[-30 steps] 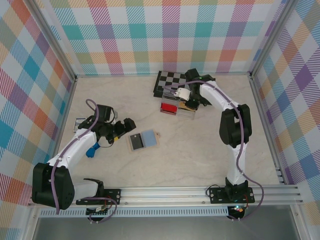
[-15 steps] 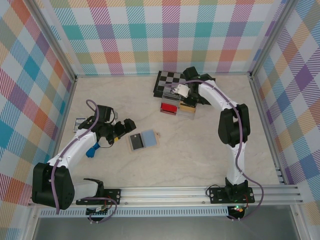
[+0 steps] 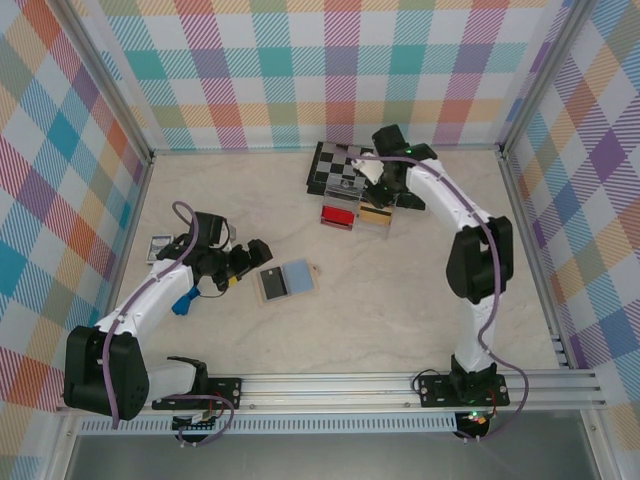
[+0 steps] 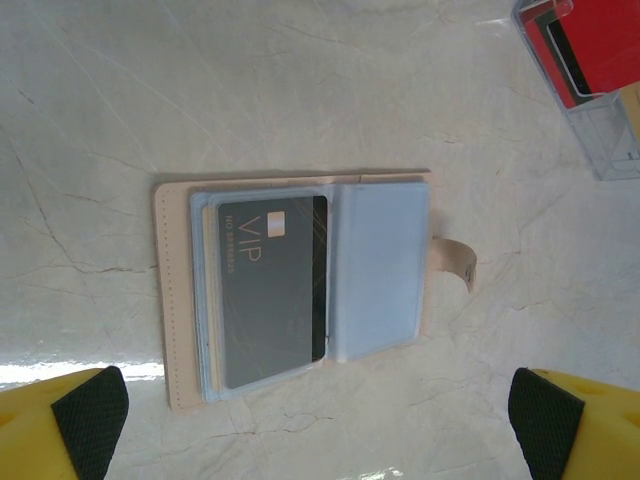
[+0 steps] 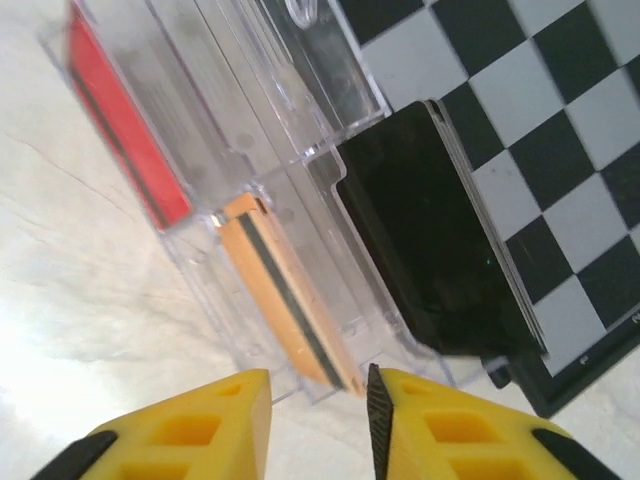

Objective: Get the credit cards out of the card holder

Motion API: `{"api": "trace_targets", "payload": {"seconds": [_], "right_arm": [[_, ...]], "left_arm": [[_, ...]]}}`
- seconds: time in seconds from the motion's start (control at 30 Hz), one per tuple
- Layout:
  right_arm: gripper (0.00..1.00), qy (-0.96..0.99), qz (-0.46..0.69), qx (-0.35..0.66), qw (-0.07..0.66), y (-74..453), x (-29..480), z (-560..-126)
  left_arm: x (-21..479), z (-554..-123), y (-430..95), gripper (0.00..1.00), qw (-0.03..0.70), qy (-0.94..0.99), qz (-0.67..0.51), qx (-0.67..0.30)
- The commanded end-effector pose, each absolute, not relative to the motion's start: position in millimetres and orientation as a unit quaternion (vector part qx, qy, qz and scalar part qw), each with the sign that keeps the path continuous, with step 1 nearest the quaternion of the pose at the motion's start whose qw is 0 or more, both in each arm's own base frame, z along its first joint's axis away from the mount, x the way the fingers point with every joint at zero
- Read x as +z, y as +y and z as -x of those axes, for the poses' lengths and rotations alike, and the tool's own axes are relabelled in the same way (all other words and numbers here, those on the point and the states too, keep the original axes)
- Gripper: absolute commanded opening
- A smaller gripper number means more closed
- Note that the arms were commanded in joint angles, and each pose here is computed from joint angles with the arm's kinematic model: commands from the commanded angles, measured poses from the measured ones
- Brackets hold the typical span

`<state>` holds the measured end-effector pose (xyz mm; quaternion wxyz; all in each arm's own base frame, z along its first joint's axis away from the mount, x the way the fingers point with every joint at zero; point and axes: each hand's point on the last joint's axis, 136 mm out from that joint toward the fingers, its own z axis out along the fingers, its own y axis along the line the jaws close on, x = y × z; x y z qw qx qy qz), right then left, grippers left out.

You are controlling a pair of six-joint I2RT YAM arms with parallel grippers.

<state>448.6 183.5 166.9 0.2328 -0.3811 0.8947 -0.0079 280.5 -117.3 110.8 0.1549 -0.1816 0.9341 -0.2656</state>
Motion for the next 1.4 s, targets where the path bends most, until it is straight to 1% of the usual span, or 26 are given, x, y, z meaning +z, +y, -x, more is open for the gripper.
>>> {"api": "trace_targets", "payload": {"seconds": [0.0,0.07,0.17,0.23,0.33,0.43,0.47,0.57,0.6,0.7,0.9,0.97,1.17,1.37], "right_arm": [[0.35,0.915,0.285,0.086,0.272,206.0,205.8,-420.2],[0.36,0.922,0.252,0.119,0.268,217.6,204.1,-402.6],[0.38,0.932,0.202,0.152,0.259,235.2,199.3,-380.9],[0.4,0.937,0.167,0.172,0.253,248.9,194.0,-367.9],[0.42,0.949,0.106,0.206,0.213,271.0,178.8,-348.8],[0.4,0.949,0.106,0.239,0.178,305.3,162.6,-328.2],[0.4,0.946,0.115,0.251,0.171,319.2,157.6,-321.0],[0.4,0.943,0.134,0.274,0.135,354.6,140.5,-302.4],[0.39,0.941,0.139,0.283,0.122,365.1,133.7,-297.7],[0.36,0.942,0.139,0.293,0.09,386.7,114.1,-288.6],[0.29,0.94,0.132,0.311,0.051,412.2,90.1,-286.3],[0.27,0.939,0.132,0.313,0.042,417.4,84.7,-287.8],[0.24,0.938,0.137,0.32,0.008,428.4,65.9,-285.7],[0.23,0.942,0.137,0.305,-0.005,429.9,50.1,-288.0]], "left_arm": [[113.0,-275.8,-120.3,1.0,0.155,0.929,0.192,-0.277],[110.2,-272.0,-121.4,1.0,0.151,0.93,0.196,-0.273],[103.3,-265.9,-122.6,0.96,0.143,0.931,0.206,-0.267],[97.5,-263.1,-124.4,0.91,0.137,0.931,0.213,-0.264],[86.5,-260.2,-129.2,0.81,0.125,0.93,0.221,-0.265],[75.4,-259.3,-134.3,0.71,0.111,0.932,0.225,-0.261],[72.0,-259.7,-135.5,0.7,0.107,0.933,0.226,-0.258],[65.9,-262.8,-139.0,0.59,0.102,0.935,0.226,-0.255],[64.3,-264.4,-139.2,0.53,0.103,0.935,0.227,-0.253],[59.4,-269.5,-136.5,0.41,0.106,0.936,0.232,-0.241],[50.6,-279.1,-132.8,0.28,0.111,0.939,0.239,-0.222],[47.2,-281.2,-134.3,0.24,0.108,0.939,0.24,-0.223],[38.6,-283.4,-136.8,0.17,0.096,0.94,0.239,-0.222],[31.7,-281.2,-136.6,0.14,0.086,0.944,0.236,-0.216]]}}
